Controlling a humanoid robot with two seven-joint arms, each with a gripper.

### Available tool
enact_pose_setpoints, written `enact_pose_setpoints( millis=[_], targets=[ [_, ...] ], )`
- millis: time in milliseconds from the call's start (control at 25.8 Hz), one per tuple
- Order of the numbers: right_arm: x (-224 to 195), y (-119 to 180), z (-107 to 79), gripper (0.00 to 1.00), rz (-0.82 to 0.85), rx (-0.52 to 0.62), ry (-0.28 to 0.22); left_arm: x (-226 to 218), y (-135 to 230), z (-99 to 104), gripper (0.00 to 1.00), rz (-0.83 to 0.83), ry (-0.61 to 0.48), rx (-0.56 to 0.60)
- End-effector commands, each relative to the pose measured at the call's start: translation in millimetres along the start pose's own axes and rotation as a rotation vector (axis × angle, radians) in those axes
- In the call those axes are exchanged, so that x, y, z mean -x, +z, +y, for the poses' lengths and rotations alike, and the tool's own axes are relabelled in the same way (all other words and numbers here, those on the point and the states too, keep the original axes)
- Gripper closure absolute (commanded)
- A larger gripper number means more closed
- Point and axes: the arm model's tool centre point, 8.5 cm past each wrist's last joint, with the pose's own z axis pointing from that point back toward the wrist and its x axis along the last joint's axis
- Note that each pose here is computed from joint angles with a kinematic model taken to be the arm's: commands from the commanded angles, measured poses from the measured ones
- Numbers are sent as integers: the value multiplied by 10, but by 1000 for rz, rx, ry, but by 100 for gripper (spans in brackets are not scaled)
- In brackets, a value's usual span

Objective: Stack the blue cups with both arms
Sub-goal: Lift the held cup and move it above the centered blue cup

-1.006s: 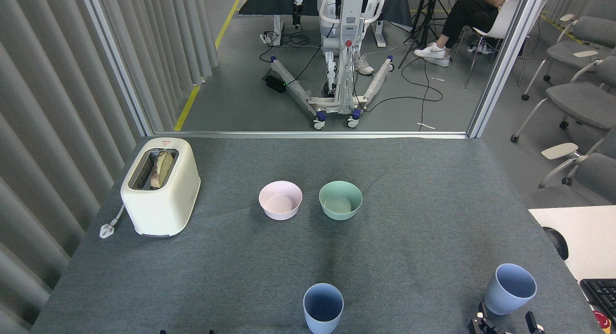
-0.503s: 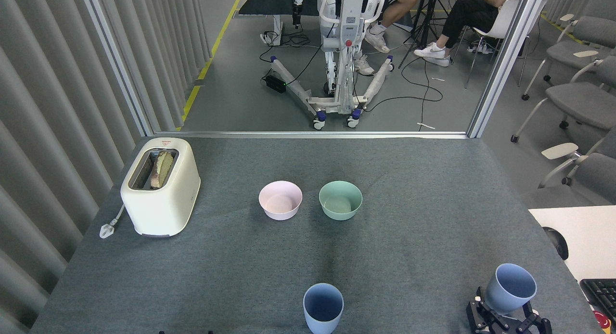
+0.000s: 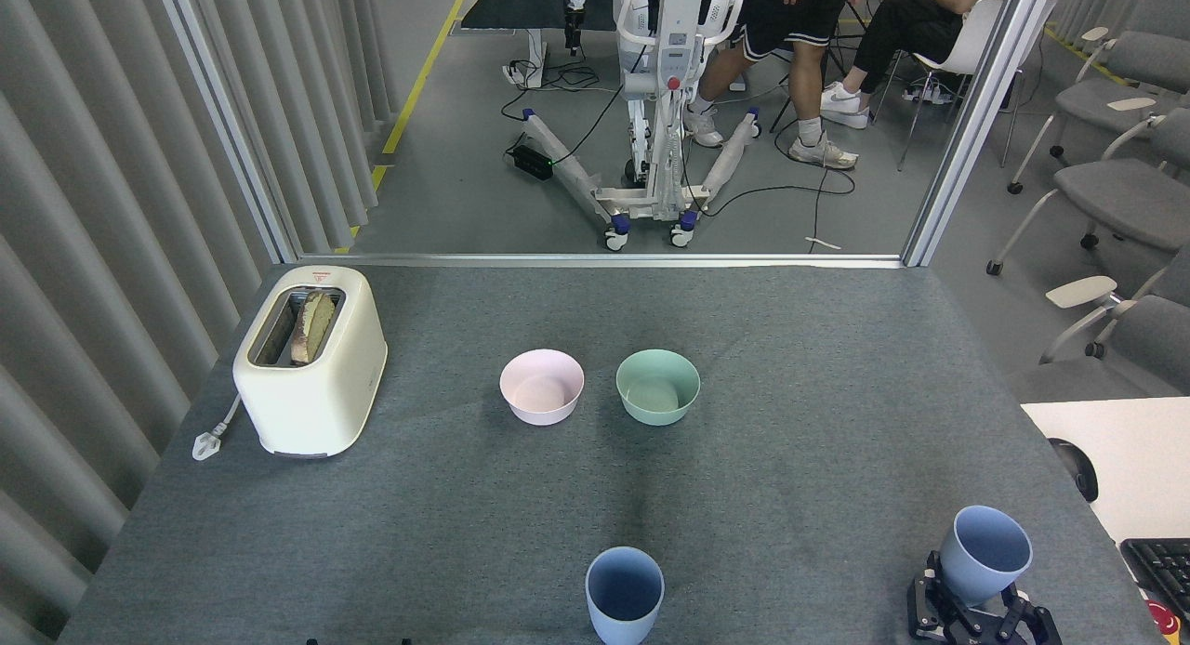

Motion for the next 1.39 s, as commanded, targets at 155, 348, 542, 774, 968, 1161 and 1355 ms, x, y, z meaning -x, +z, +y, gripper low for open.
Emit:
enact_pose_setpoints(
  millis=[155,348,542,774,968,1161,1355],
  targets=[
    [35,-99,-487,43,-46,135,22,-5,7,-3,0,-1,-1,0],
    [-479,-387,-1158,44,-174,192,24,-1,-14,14,0,0,-1,-6],
    [-1333,-290,-1421,44,-388,204,66,-10,7,-2,0,-1,1,-2],
    [-2274,338,-1457,44,-584,188,96,-15,0,1,0,0,4,-1],
    [-2505,796,-1295,43,-673,157,78,3,6,-3,0,3,6,1],
    [-2630,1081,-1086,43,-713,95,15,-2,8,-6,0,3,7,-1],
    [-2871,1234,-1043,43,-757,81,5,4,-5,-9,0,3,5,-1]
  ],
)
